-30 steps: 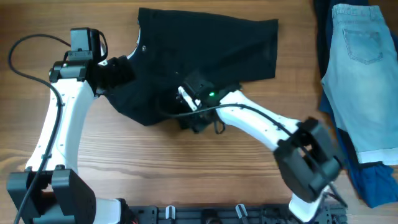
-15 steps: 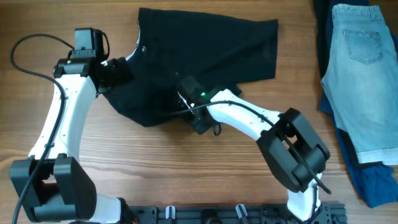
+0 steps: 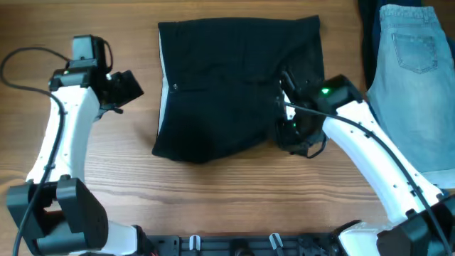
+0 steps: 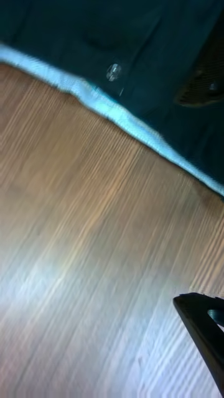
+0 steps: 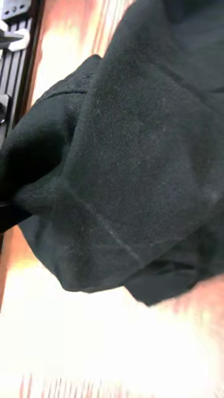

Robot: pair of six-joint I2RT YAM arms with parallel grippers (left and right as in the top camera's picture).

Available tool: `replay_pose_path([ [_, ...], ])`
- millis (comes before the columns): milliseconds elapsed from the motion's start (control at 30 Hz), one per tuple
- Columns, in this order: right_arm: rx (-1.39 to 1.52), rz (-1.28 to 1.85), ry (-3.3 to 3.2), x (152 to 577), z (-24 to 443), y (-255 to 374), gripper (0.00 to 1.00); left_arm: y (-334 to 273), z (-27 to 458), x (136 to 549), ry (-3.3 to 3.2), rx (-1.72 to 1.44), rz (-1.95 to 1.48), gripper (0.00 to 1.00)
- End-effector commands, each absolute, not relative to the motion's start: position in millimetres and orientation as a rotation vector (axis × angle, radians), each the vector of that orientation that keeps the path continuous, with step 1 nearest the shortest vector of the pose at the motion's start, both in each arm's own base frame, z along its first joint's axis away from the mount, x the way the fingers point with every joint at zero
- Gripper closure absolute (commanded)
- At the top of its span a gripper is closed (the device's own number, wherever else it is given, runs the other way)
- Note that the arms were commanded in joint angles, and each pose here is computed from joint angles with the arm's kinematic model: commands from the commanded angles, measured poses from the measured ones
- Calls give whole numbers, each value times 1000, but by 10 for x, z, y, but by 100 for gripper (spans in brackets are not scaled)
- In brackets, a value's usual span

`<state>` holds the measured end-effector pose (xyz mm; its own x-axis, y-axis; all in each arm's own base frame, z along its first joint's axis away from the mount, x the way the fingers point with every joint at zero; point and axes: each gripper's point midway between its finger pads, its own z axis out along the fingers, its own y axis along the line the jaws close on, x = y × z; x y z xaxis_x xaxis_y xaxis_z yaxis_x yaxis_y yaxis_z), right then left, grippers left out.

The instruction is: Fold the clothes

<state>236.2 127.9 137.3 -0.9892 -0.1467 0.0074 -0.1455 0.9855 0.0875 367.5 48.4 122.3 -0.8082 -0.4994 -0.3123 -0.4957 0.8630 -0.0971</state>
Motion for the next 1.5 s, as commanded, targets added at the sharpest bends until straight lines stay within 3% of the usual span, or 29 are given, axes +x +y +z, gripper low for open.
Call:
replay_pose_path([
  [0, 233, -160, -3057, 2218, 1267, 1279, 84, 619, 1153, 3603, 2722, -795, 8, 5],
  [33, 238, -130, -3062, 2226, 1258, 1246, 60, 617, 1151, 3598, 2725, -796, 8, 5],
  [67, 230, -86, -3084, 2268, 1254, 1198, 25, 617, 1151, 3597, 2725, -796, 8, 5],
  [100, 171, -56, -3112, 2333, 1268, 1152, 1, 616, 1151, 3598, 2725, -795, 7, 5],
  [267, -275, -158, -3229, 2834, 1268, 779, 2, 601, 1156, 3617, 2719, -793, -9, 5],
  [333, -465, -222, -3266, 3065, 1070, 535, 9, 607, 1171, 3661, 2700, -792, -13, 5],
  [467, -485, -355, -3269, 3136, 522, 411, 31, 614, 1174, 3706, 2683, -794, -17, 5],
  [767, -273, -448, -3243, 3144, -363, 639, 29, 621, 1083, 3752, 2692, -797, -16, 2],
  [833, -250, -447, -3243, 3163, -450, 687, 35, 621, 1084, 3756, 2691, -796, -16, 2],
  [900, -247, -452, -3250, 3184, -456, 702, 86, 622, 1085, 3759, 2689, -796, -16, 2],
  [933, -247, -455, -3260, 3222, -420, 701, 96, 622, 1086, 3760, 2689, -796, -16, 2],
  [1233, -275, -315, -3583, 4203, 979, 97, 96, 590, 1084, 3765, 2692, -796, -43, 3],
  [1300, -323, -229, -3620, 4274, 1075, -186, 96, 590, 1084, 3765, 2692, -796, -43, 3],
  [1400, -283, -322, -3554, 4136, 1020, -134, 96, 584, 1084, 3765, 2693, -795, -48, 3],
  [1433, -239, -418, -3509, 4055, 1002, -11, 90, 538, 1083, 3771, 2698, -790, -85, 3],
  [1467, -225, -467, -3477, 3997, 990, 50, 74, 468, 1079, 3764, 2710, -784, -139, 3],
])
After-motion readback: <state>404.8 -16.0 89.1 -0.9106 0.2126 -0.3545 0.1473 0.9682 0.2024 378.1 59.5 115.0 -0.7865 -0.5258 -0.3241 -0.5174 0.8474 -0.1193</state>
